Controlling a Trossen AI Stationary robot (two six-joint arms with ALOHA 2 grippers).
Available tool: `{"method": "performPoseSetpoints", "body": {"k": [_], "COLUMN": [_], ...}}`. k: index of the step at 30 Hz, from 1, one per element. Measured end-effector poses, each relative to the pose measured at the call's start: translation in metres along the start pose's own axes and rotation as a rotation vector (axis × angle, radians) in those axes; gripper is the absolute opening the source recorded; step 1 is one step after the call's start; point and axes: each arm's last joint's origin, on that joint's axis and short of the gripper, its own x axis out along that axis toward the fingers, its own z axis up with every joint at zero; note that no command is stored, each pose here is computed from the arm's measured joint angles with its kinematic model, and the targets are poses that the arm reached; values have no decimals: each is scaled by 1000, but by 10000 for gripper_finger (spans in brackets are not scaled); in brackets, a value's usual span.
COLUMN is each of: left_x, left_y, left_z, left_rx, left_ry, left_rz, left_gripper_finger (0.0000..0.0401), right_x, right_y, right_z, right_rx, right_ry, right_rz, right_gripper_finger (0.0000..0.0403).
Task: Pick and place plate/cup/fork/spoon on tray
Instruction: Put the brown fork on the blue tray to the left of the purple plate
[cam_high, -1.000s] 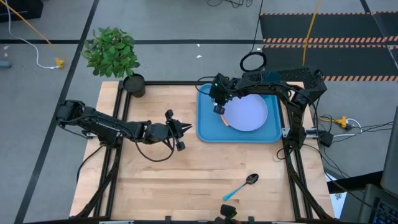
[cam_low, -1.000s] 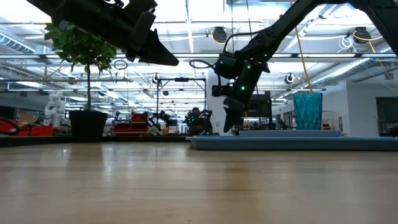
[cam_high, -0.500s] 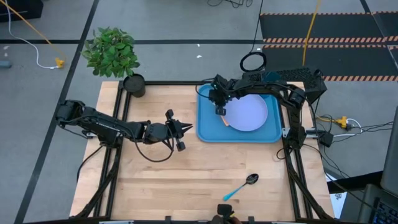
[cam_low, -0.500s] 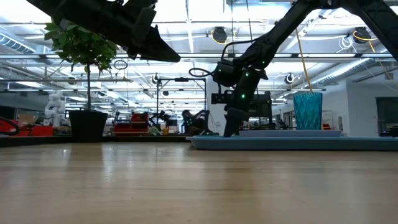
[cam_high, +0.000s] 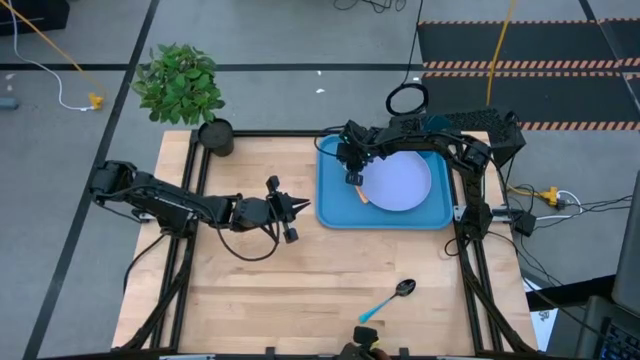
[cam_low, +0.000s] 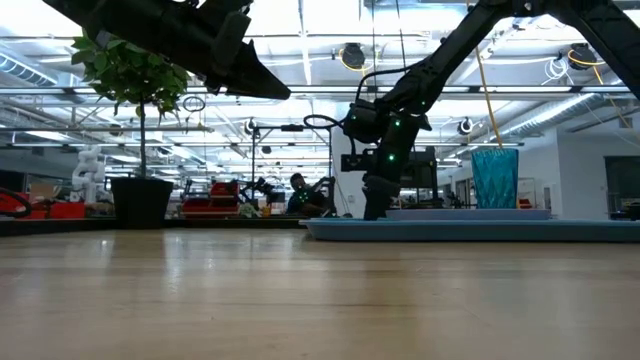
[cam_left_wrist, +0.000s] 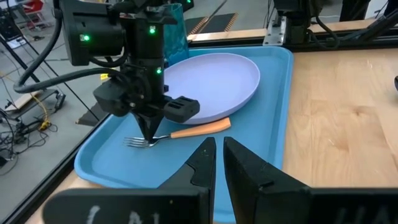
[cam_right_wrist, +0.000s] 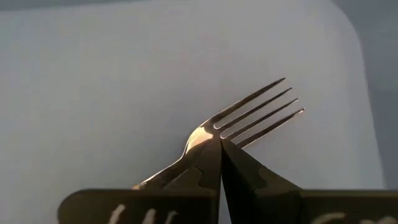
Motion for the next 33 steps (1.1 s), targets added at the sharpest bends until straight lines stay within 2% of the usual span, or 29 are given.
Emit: {"method": "performPoseSetpoints", "body": {"k": [13, 28, 33], "left_x": [0, -2, -3], "left_y": [0, -4, -6], "left_z": [0, 1, 1], "left_rx": [-2, -1, 0], "left_ry": [-1, -7, -7], "left_rz": [0, -37, -41], "left_gripper_finger": [35, 35, 35], "right_x": [1, 1, 1], "right_y": [0, 0, 0], "right_z": [-2, -2, 1], "right_rx": [140, 427, 430], "right_ry": [21, 17, -13], "right_rz": [6, -2, -6], "right_gripper_finger": [4, 4, 4]}}
